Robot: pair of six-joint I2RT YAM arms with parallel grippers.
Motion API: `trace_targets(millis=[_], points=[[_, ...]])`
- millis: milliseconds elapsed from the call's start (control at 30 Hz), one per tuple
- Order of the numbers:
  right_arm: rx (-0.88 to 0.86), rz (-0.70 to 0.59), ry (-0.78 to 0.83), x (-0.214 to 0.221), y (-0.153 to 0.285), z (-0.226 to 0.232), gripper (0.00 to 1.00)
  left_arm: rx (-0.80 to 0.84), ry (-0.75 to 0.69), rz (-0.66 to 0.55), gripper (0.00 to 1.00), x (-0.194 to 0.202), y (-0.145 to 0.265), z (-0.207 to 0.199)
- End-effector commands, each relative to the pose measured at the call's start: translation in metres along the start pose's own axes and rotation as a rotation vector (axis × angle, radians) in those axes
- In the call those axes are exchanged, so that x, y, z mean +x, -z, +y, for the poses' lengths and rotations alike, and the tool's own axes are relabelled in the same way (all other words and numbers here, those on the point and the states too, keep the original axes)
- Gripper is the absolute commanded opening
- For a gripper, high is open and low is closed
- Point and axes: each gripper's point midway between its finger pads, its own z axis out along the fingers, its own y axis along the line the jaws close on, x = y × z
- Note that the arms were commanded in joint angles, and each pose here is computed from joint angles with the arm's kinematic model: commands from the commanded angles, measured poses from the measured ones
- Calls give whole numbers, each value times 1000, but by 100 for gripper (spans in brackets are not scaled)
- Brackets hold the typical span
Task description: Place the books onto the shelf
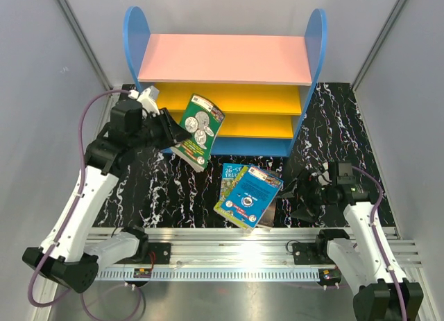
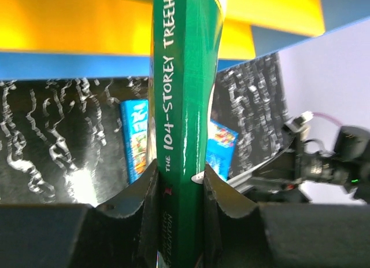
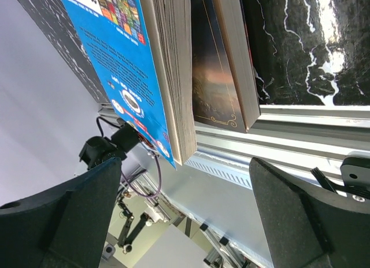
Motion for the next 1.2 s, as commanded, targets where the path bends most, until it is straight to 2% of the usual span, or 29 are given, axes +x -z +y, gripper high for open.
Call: trace_targets(millis=[0,300,467,633,700,767,833,900,1000,1167], points=[[-15,12,45,4,4,5,100,254,-39,-310,0,-91,27,-57],[10,-4,108,1,8,11,100,368,99,-420,0,-125,53,-33],[20,-14,138,-4,8,14,100,321,185,-382,0,-115,30,-2],[16,-20,160,-9,7,21,100,260,229,-410,0,-122,6,24],[19,-19,163,-10,6,23,100,217,245,-419,13,-132,-2,33],[24,-16,160,-11,5,22,100,123,286,-429,19,-136,-9,51],[21,-14,158,-11,4,23,100,75,318,-450,40,-140,-8,59],[22,-7,147,-11,2,21,100,31,340,-485,54,-146,-9,68],[21,2,130,-10,-1,19,100,-43,371,-500,66,-145,-13,85],[25,29,94,-9,-9,15,100,-90,380,-464,73,-144,-19,93]])
